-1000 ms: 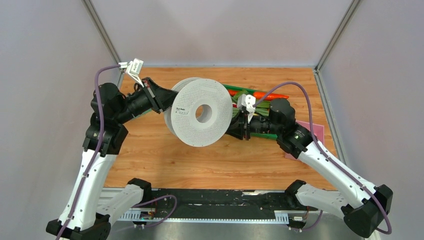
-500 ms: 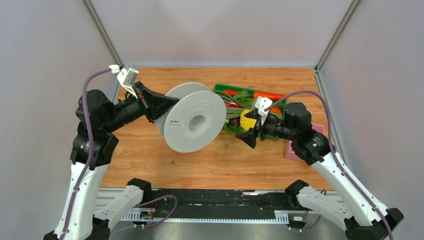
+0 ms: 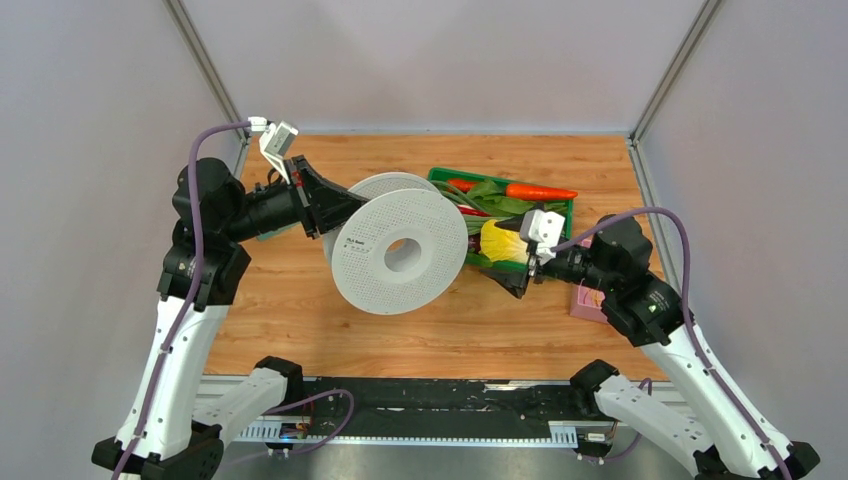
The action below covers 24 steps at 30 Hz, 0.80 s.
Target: Wrap the cables
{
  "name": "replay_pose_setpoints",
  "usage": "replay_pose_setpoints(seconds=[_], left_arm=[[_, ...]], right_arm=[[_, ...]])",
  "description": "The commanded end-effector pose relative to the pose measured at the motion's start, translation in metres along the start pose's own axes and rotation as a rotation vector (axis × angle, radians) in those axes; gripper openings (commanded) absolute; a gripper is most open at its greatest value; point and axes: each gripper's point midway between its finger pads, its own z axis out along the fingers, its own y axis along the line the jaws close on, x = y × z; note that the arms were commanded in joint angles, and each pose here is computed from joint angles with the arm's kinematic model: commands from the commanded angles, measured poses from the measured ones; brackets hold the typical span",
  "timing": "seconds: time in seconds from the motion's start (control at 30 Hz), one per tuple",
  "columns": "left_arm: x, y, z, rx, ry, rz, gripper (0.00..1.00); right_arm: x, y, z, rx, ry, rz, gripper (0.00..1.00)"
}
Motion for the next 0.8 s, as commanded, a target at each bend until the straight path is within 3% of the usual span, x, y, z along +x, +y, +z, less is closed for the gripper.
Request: replay_pose_setpoints(seconds=[0.0, 0.37, 0.77], left_arm=[[-0.021, -0.039, -0.008, 0.133, -0.042, 0.047, 0.0], [-0.018, -0.04, -0.008, 0.143, -0.029, 0.021, 0.0], [-0.019, -0.032, -0.004, 0.124, -0.047, 0.001, 0.0]], right_arm=[[-0.038, -0.005, 0.004, -0.033, -0.135, -0.167, 0.85], [-0.051, 0.006, 0.015, -0.124, -0.17, -0.22, 0.54], [-0.044, 0.015, 0.016, -0.151, -0.148, -0.223, 0.4]])
